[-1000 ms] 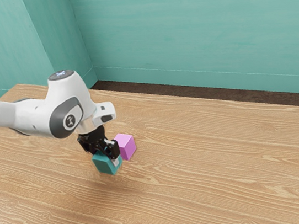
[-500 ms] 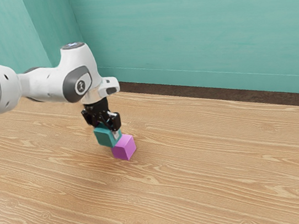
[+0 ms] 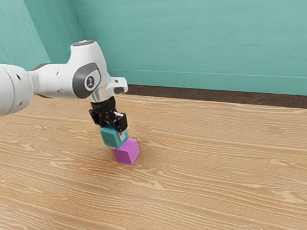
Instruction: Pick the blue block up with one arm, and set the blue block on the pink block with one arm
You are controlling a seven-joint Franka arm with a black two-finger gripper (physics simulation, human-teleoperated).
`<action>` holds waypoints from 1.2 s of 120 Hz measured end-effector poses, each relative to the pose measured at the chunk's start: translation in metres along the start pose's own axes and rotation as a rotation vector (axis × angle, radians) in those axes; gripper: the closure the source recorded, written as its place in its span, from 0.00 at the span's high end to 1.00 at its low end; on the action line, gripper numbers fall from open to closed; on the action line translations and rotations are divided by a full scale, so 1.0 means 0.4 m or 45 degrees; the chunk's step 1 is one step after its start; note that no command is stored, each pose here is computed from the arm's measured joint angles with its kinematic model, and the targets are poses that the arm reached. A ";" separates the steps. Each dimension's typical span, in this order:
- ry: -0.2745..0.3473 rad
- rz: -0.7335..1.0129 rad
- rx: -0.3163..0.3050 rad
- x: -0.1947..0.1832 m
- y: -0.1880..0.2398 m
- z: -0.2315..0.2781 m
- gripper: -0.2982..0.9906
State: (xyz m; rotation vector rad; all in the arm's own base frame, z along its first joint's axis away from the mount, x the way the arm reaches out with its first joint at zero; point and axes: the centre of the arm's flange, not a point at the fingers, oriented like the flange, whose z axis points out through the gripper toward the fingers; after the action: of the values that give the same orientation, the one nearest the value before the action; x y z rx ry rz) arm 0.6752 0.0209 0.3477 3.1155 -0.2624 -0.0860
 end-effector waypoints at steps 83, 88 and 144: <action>-0.002 -0.070 -0.094 0.021 0.005 0.024 0.53; 0.000 -0.071 -0.092 0.027 0.003 0.026 0.53; -0.008 -0.074 -0.104 0.038 -0.001 0.021 0.70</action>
State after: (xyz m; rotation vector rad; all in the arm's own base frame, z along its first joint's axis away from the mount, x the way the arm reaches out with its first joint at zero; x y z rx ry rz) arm 0.6899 0.0189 0.3384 3.0422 -0.1635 -0.1046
